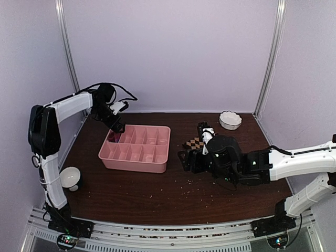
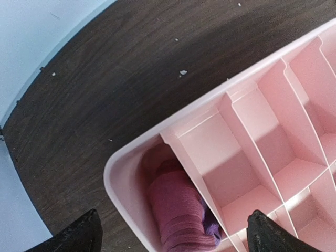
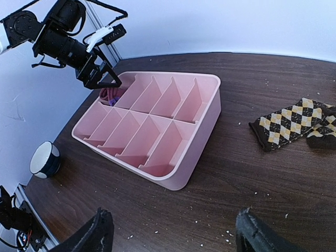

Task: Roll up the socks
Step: Place the sock in the storage box, then pick up the sock from the center of the board.

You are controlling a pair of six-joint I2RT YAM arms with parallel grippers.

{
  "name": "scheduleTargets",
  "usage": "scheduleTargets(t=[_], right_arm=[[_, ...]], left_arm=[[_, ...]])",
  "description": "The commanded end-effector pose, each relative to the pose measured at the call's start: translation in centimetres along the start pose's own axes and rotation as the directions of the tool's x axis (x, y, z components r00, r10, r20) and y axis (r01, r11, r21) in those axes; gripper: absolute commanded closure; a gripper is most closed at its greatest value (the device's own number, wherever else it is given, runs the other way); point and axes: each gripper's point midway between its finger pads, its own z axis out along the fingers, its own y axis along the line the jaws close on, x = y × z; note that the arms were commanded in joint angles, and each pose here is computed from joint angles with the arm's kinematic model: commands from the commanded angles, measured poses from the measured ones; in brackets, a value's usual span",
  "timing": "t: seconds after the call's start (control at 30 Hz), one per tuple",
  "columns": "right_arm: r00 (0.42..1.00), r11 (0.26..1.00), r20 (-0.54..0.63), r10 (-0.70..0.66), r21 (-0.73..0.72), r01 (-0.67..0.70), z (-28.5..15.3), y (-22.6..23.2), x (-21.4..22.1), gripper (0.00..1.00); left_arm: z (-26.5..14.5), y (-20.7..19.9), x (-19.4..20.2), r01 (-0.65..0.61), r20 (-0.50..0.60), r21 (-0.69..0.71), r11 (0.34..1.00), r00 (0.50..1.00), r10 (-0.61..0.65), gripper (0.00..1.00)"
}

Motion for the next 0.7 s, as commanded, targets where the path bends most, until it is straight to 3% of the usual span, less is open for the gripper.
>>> scheduleTargets(t=[0.0,0.1,0.2,0.23,0.3,0.4,0.43,0.5,0.57,0.67], right_arm=[[0.999,0.999,0.035,-0.004,0.035,0.003,-0.3,-0.6,-1.9,0.22],[0.999,0.995,0.037,-0.014,0.096,0.011,-0.2,-2.3,-2.0,0.24],[0.999,0.985,0.029,-0.043,0.168,0.037,0.6,-5.2,-2.5,0.14],[0.998,0.978,0.020,-0.057,0.202,0.052,1.0,-6.3,-2.7,0.14],[0.997,0.957,-0.030,-0.071,0.282,0.076,2.4,-8.8,-3.1,0.18],[0.987,0.907,-0.148,-0.069,0.402,0.123,5.2,-13.0,-3.1,0.27],[0.981,0.895,-0.181,-0.061,0.425,0.134,6.2,-14.0,-3.2,0.29],[0.969,0.883,-0.244,-0.041,0.444,0.149,8.5,-15.8,-3.0,0.31],[0.963,0.886,-0.266,-0.045,0.435,0.162,11.0,-15.7,-4.0,0.32],[0.927,0.886,-0.367,-0.084,0.398,0.238,15.3,-15.3,-2.0,0.33]], left_arm=[[-4.2,2.1,-1.7,0.035,0.046,-0.095,0.995,0.998,-0.031,0.02],[-4.8,2.2,-1.1,0.078,0.050,-0.006,0.997,0.996,-0.078,0.02],[-5.8,2.3,-0.5,0.179,0.099,0.215,0.960,0.974,-0.204,0.02],[-6.3,2.9,-0.1,0.180,0.109,0.211,0.961,0.972,-0.207,0.02],[-7.5,5.0,0.7,0.160,0.114,0.073,0.984,0.979,-0.167,0.02],[-12.9,6.7,0.5,0.144,0.282,-0.082,0.986,0.952,-0.116,0.02],[-16.0,7.2,0.6,0.196,0.365,-0.111,0.974,0.920,-0.144,0.02],[-18.1,8.8,2.2,0.326,0.437,-0.209,0.922,0.875,-0.210,0.02],[-18.3,7.6,2.6,0.260,0.471,-0.159,0.952,0.868,-0.158,0.04],[-17.6,5.3,3.2,0.146,0.460,-0.101,0.984,0.884,-0.084,0.09]])
